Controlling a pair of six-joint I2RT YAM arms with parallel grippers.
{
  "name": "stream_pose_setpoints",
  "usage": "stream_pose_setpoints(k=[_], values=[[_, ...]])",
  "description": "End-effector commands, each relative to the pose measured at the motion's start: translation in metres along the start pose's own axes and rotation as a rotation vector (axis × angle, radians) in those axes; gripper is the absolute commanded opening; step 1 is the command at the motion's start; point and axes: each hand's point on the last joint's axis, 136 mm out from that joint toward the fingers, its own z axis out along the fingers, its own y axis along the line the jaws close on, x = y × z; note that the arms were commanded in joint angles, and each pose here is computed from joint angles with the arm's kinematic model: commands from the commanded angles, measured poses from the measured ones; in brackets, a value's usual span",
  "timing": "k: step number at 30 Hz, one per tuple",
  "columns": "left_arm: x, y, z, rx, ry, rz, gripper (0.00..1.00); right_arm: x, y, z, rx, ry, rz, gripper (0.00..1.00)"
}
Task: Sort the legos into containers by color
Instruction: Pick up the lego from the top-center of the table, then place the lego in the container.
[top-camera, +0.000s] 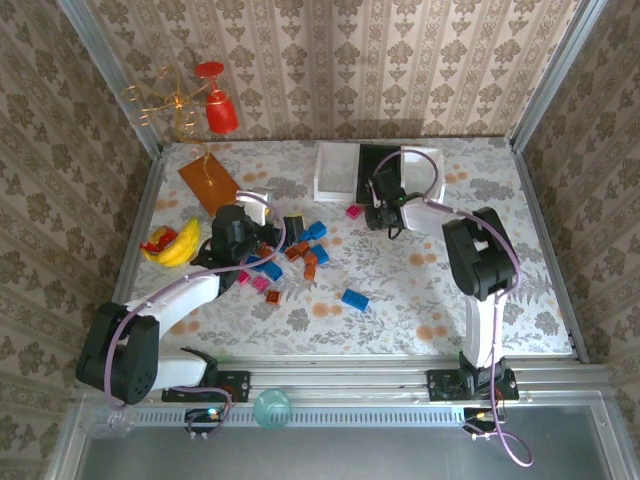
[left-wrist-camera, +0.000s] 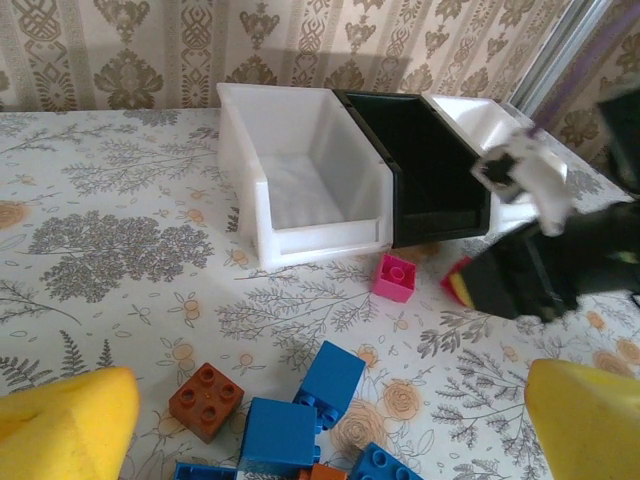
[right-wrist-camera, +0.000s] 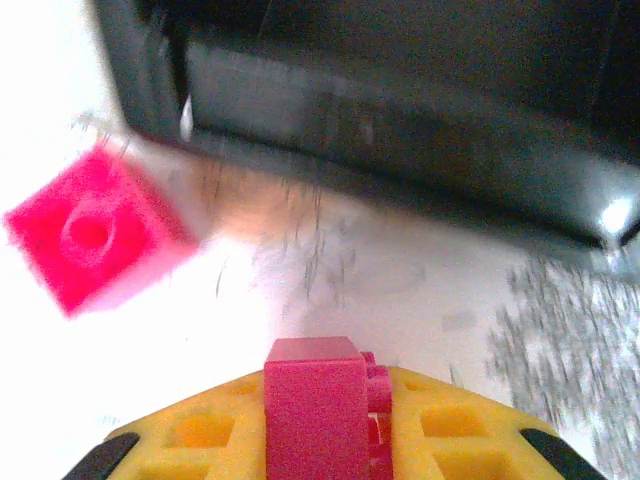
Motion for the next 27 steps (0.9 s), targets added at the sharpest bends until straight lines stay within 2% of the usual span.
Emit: stream_pose_setpoints(k=[1, 4, 8, 14, 18, 22, 27], values=[[-0.001, 0.001, -0.005, -0.023, -0.005, -0.012, 1.0, -0.04, 0.015, -0.057, -0.126, -0.189, 0.072, 0.26], [-0.004, 0.001, -0.004, -0.017, -0.016, -0.03, 1.0, -0.065, 0.033, -0.078, -0.238, -0.281, 0.124, 0.25], [-0.005, 0.0, -0.004, -0.01, -0.028, -0.061, 1.0, -0.096, 0.053, -0.075, -0.314, -0.321, 0.171, 0.25], [0.007, 0.004, -0.004, -0.031, -0.001, -0.126, 1.0, -0.149, 0.061, -0.048, -0.316, -0.387, 0.228, 0.27], [0.014, 0.007, -0.008, -0.047, 0.017, -0.153, 1.0, -0.177, 0.063, -0.014, -0.311, -0.378, 0.262, 0.29], [0.022, 0.011, -0.016, -0.074, 0.038, -0.158, 1.0, -0.196, 0.062, 0.002, -0.322, -0.351, 0.278, 0.37], [0.04, 0.027, -0.028, -0.178, 0.107, -0.154, 1.0, -0.207, 0.065, -0.039, -0.375, -0.394, 0.242, 0.55]])
